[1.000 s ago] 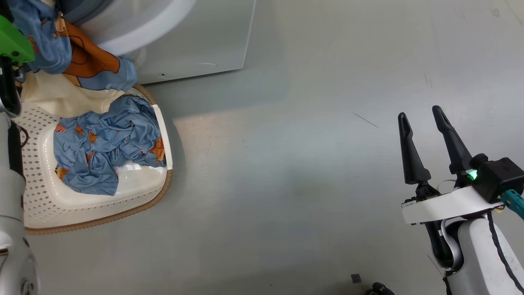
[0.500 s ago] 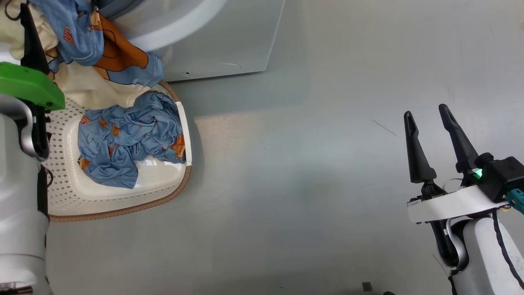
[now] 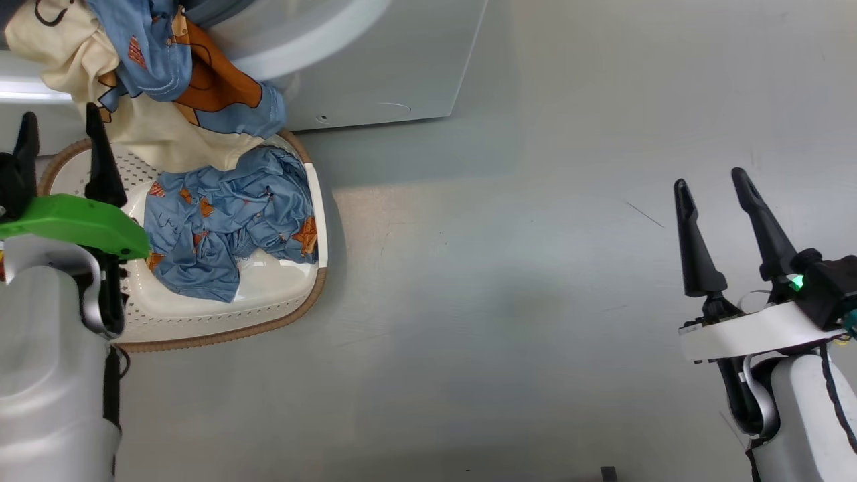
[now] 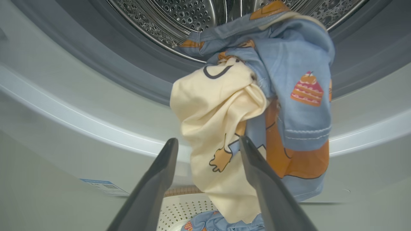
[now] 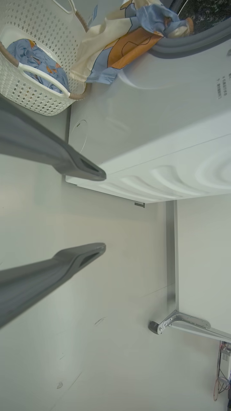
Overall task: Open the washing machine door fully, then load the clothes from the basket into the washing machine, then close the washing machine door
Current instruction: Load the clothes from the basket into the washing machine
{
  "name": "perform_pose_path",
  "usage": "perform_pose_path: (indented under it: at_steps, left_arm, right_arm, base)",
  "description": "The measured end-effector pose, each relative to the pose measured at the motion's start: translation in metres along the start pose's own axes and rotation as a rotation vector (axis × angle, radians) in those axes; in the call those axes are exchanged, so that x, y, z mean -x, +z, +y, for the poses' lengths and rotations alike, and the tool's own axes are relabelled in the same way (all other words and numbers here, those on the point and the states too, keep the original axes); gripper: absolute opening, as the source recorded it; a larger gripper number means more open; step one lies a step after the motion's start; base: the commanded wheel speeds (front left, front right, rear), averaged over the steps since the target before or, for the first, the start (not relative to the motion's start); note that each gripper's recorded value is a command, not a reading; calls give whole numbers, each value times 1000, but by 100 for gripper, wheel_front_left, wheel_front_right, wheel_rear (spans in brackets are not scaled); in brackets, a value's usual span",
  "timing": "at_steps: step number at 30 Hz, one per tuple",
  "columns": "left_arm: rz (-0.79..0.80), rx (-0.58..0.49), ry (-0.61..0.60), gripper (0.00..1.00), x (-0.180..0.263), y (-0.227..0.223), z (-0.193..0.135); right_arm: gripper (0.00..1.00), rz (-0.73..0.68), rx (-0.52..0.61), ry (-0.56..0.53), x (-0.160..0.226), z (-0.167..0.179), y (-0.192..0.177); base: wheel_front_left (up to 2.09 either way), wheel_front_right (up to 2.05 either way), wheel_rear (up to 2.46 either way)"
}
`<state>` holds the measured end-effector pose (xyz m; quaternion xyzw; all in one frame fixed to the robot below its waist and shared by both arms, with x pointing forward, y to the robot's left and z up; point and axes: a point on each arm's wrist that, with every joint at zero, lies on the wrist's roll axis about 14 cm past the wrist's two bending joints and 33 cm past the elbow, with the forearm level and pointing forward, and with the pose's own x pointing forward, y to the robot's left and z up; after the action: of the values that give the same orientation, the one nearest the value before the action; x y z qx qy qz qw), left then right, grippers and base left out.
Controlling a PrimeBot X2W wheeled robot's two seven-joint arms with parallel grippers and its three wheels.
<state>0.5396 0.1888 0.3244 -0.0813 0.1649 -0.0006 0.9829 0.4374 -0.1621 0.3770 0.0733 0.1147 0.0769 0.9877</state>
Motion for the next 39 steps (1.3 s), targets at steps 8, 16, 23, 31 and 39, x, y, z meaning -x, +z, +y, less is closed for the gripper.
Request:
perform_pose_path:
  at_steps: [8,16,23,31,39]
  left_arm:
    - [1,55,28,100,23,-10,3]
    - [3,84,60,100,45,-18,11]
    - [9,97,71,100,58,-23,15]
    - [20,102,55,100,67,-23,8]
    - [26,105,37,100,73,-19,1]
  right_arm:
    - [100,-4,9,12,-7,0,0]
    - [100,7,16,45,-13,6,-6]
    - [100,14,12,63,-14,12,-9]
    - [100,17,12,61,-14,12,-10]
    - [100,16,13,58,-14,11,-10]
  base:
    - [0,0,0]
    - [0,0,0]
    - [0,0,0]
    - [0,0,0]
    - [0,0,0]
